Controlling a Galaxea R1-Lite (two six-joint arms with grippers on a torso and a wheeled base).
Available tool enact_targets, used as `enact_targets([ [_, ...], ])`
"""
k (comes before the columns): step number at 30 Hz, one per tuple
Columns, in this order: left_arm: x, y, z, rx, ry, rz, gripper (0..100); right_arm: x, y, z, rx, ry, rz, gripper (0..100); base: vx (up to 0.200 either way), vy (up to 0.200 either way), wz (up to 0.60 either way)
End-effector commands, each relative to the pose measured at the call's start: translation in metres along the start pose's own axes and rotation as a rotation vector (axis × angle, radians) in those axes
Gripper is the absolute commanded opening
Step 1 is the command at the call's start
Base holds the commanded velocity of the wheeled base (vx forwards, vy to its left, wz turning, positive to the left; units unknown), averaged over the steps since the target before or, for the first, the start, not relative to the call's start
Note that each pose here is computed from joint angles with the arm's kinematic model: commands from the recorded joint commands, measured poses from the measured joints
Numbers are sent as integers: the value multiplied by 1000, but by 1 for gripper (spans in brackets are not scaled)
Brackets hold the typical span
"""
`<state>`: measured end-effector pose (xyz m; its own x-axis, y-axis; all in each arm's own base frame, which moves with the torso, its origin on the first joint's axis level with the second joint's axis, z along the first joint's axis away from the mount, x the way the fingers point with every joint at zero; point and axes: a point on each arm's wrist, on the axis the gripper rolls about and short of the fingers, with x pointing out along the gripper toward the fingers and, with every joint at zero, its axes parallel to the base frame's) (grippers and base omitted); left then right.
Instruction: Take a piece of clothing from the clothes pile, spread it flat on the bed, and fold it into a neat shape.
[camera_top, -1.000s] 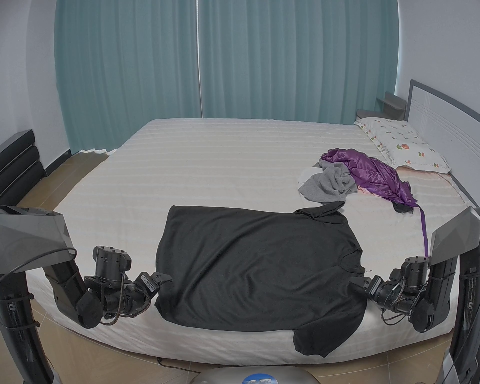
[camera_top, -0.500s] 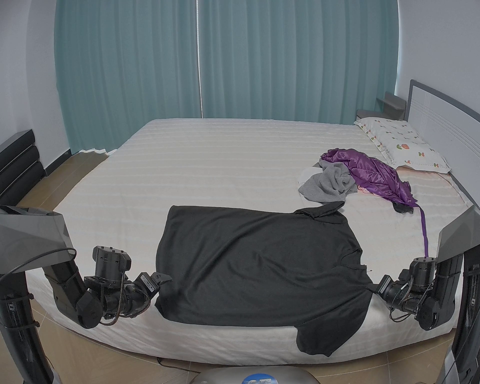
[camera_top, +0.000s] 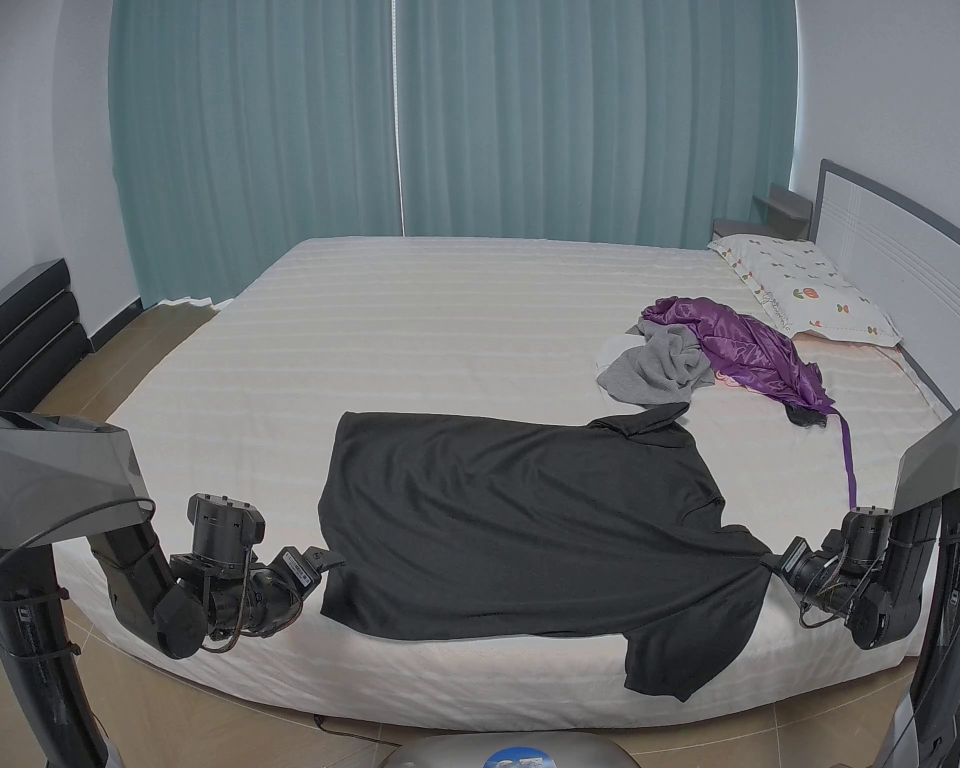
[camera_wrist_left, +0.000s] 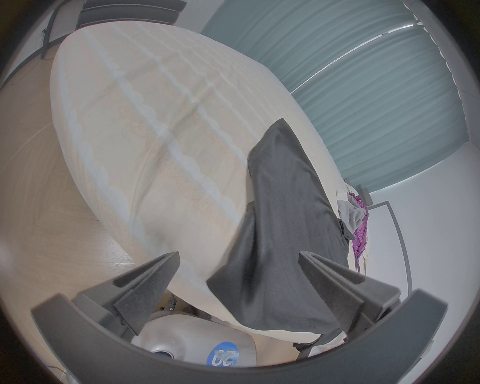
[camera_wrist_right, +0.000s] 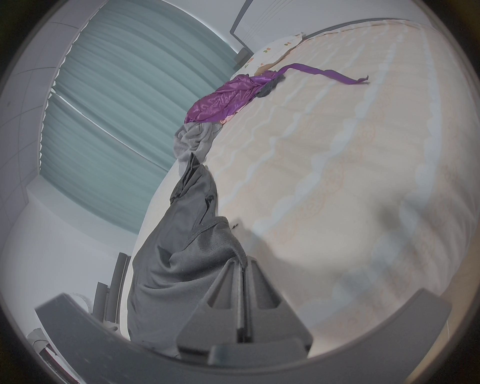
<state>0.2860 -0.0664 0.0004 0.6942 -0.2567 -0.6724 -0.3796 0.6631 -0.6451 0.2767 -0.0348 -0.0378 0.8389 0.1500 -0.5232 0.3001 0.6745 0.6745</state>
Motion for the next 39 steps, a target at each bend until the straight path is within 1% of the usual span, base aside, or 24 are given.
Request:
enact_targets([
  [1, 2, 0, -2, 5, 1, 8, 100, 1, -4, 8, 10, -29, -5, 0, 0, 0, 0],
  [8, 8, -4, -13, 34, 5, 21, 100, 0, -14, 22, 31, -82, -23, 0, 0, 0, 0],
  [11, 10, -7, -16, 42, 11, 16, 100, 1, -14, 22, 33, -81, -24, 0, 0, 0, 0],
  [18, 18, -23, -27, 83, 29, -20, 100, 0, -14, 23, 32, -86, -20, 0, 0, 0, 0],
  [23, 28, -27, -36, 111, 8, 5, 100, 0, -13, 23, 32, -85, -20, 0, 0, 0, 0],
  [27, 33, -27, -37, 120, -9, 15, 100, 0, -14, 23, 33, -84, -21, 0, 0, 0, 0],
  [28, 32, -27, -37, 120, -10, 15, 0, 0, -13, 22, 32, -82, -21, 0, 0, 0, 0],
  [31, 30, -25, -36, 119, -11, 25, 0, 0, -13, 21, 30, -79, -20, 0, 0, 0, 0],
  [34, 23, -16, -34, 111, -10, 54, 0, 0, -12, 21, 29, -77, -17, 0, 0, 0, 0],
  [37, 15, -13, -31, 124, -17, 59, 0, 0, -12, 20, 28, -75, -17, 0, 0, 0, 0],
  [39, 2, -8, -27, 151, -20, 81, 0, -1, -11, 20, 26, -75, -13, 0, 0, 0, 0],
])
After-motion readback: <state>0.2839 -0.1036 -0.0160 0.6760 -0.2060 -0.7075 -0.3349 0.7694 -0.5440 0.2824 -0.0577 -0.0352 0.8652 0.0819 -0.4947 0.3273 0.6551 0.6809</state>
